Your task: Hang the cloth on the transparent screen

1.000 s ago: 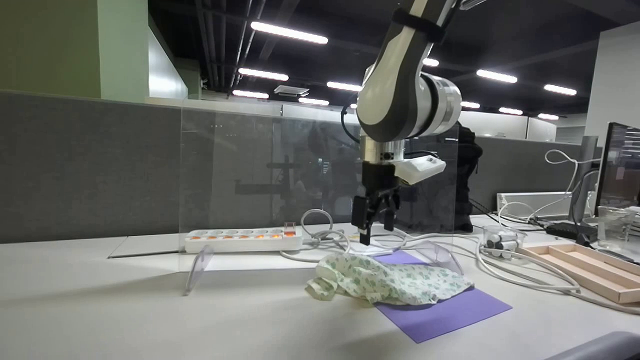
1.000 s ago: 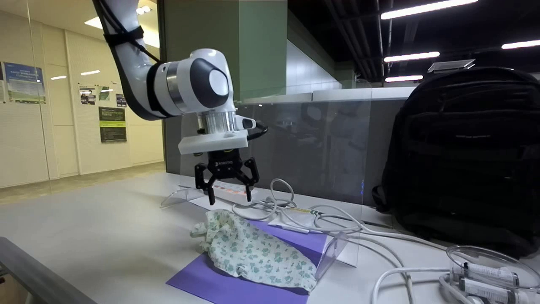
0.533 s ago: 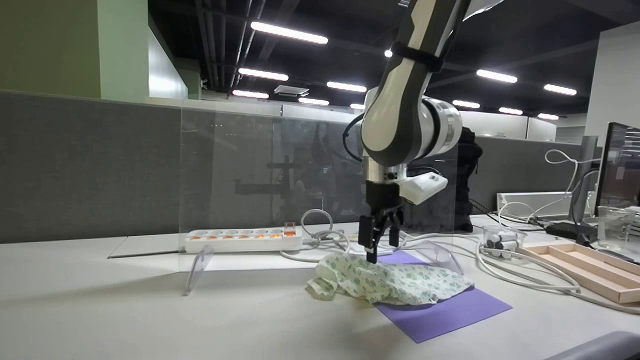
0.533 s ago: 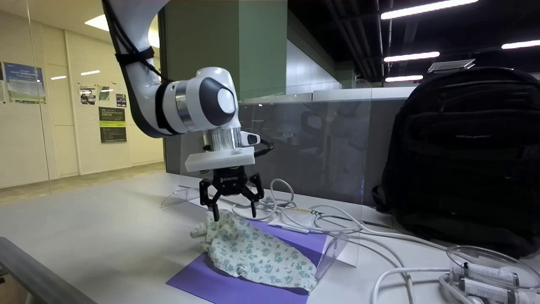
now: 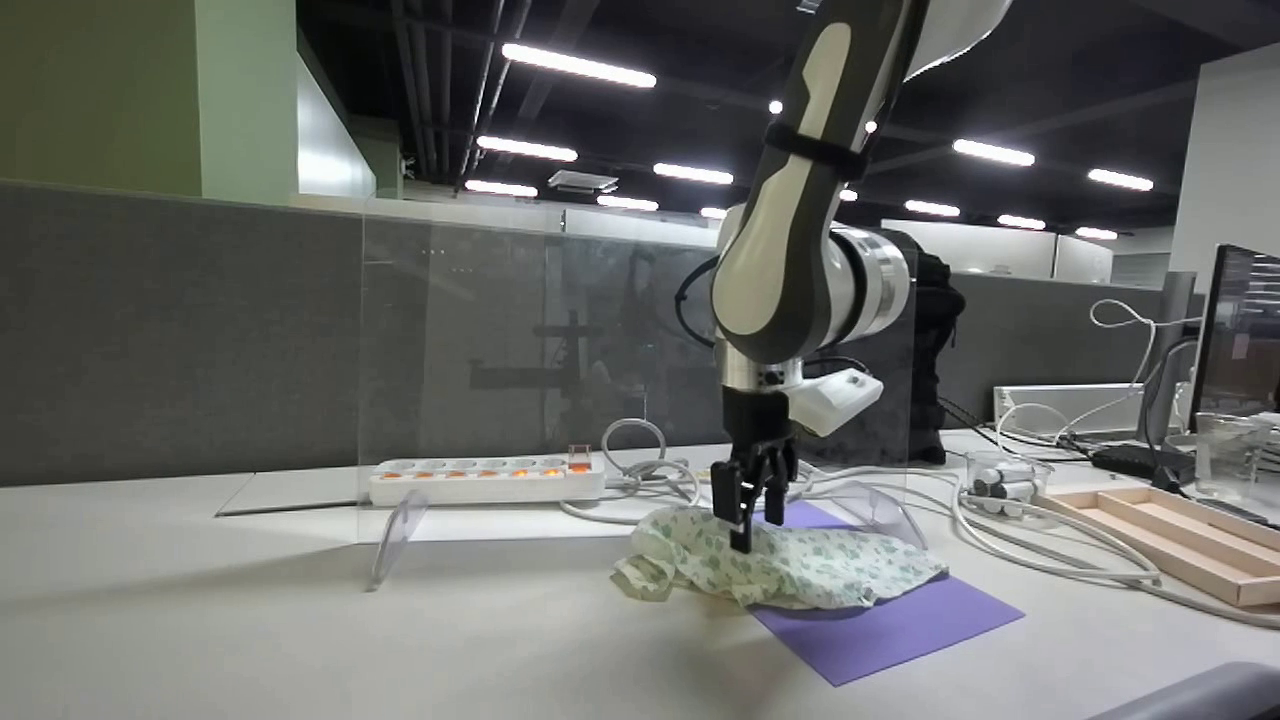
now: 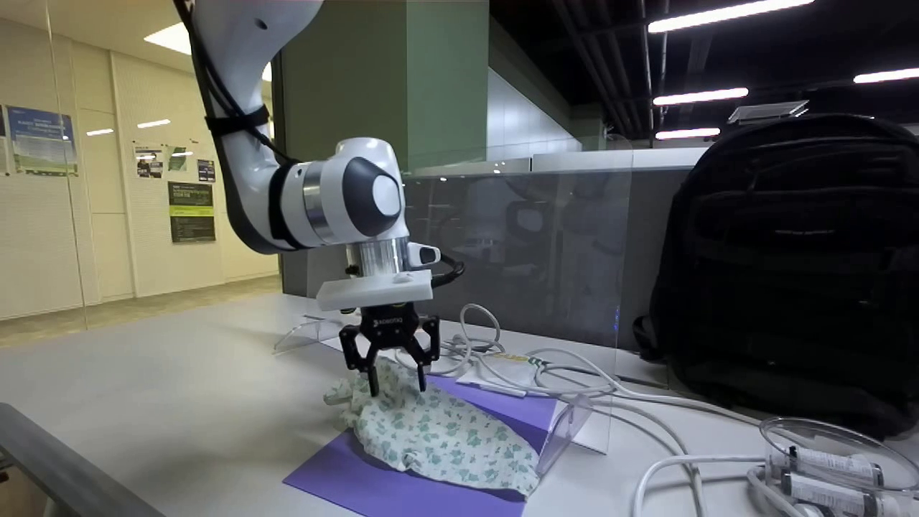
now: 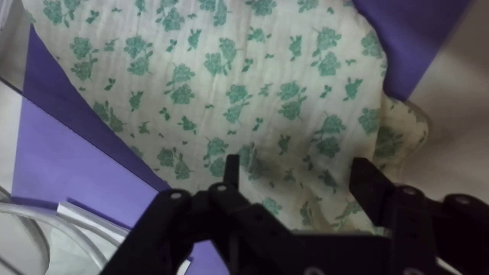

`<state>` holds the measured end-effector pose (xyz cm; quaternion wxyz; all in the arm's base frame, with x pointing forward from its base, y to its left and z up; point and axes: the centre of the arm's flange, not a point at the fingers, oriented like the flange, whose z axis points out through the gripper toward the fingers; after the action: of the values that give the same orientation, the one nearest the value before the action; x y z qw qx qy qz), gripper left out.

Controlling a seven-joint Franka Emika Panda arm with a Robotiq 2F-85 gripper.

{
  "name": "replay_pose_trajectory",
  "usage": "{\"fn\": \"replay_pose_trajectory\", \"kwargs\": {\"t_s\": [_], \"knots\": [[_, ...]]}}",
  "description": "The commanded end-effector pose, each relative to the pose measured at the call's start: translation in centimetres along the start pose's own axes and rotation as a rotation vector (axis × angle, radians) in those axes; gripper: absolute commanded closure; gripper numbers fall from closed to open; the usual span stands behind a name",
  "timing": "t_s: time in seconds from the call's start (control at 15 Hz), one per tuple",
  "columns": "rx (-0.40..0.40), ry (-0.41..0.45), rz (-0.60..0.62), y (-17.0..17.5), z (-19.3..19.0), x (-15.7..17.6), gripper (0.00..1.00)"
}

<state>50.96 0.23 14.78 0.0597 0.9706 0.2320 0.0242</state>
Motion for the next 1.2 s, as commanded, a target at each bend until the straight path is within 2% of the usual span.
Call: {"fn": "replay_pose_trajectory", "kwargs": {"t_s": [0.0,0.27,0.47,0.8,1.13], "knots": [[-0.016,0.013,-0.003,0.1,0.4,0.6,0.55],[-0.008,0.014,-0.006,0.0,0.5,0.7,0.84],[0.002,0.013,-0.01,-0.1,0.4,0.8,0.99],[0.033,0.046,-0.049,-1.3,-1.5,1.3,1.0],[0.036,0.132,-0.111,-2.6,-6.4,3.1,1.0]]}}
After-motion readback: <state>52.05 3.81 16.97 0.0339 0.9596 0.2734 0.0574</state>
